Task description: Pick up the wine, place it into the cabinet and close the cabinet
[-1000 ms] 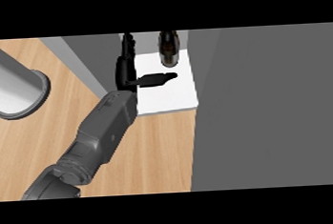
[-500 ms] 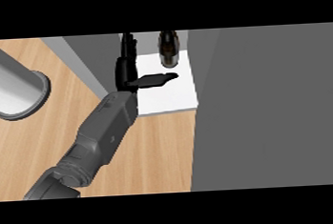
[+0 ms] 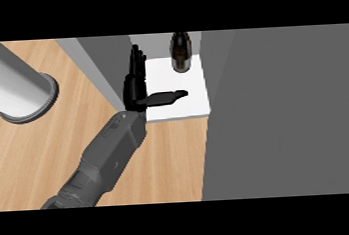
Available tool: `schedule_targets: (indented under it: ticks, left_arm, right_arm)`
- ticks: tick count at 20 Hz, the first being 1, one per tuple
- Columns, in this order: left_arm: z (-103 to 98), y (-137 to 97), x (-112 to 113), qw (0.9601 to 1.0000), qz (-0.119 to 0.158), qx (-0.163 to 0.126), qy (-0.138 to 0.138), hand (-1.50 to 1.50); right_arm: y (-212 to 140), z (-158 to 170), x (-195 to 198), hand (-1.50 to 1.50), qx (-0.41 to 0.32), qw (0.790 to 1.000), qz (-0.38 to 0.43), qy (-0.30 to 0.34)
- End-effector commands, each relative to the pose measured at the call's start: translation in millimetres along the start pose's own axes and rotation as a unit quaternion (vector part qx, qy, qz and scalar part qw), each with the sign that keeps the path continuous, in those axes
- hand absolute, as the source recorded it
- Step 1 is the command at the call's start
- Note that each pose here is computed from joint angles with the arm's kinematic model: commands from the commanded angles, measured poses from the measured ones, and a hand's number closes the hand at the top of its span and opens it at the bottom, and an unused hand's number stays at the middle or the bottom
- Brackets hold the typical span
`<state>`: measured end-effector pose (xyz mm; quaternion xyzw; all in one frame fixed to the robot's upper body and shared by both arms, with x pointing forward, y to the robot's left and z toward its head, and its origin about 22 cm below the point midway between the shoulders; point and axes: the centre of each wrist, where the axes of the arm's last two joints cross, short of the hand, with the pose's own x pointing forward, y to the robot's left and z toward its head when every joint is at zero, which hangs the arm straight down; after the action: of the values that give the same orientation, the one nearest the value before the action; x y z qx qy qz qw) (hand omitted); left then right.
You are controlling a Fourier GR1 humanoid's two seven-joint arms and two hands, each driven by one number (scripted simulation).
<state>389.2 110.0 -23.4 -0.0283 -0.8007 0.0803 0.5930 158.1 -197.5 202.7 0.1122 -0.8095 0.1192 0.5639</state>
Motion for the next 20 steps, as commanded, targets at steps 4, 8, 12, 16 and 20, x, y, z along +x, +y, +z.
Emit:
schedule_targets:
  ticks: [4,8,12,16,20]
  left_arm:
    - [56,-24,-4,0.9996,0.004,-0.016,0.021,-1.50]
    - [72,-55,19,0.9999,-0.002,-0.013,-0.005,-1.50]
    - [106,-57,18,0.9995,0.000,-0.031,-0.009,-1.50]
    - [118,-63,44,0.9991,0.023,-0.032,-0.015,-1.50]
    - [153,-49,65,0.9986,0.049,-0.019,-0.013,-1.50]
  right_arm:
    - [-4,19,11,-1.50,-0.025,1.000,0.009,-0.008]
    - [-12,16,15,-1.50,-0.018,1.000,0.013,-0.008]
    - [-10,23,15,-1.50,-0.033,0.999,0.004,-0.005]
    - [-17,29,15,-1.50,-0.030,0.999,0.012,-0.008]
    - [-15,20,0,-1.50,-0.037,0.999,0.013,-0.003]
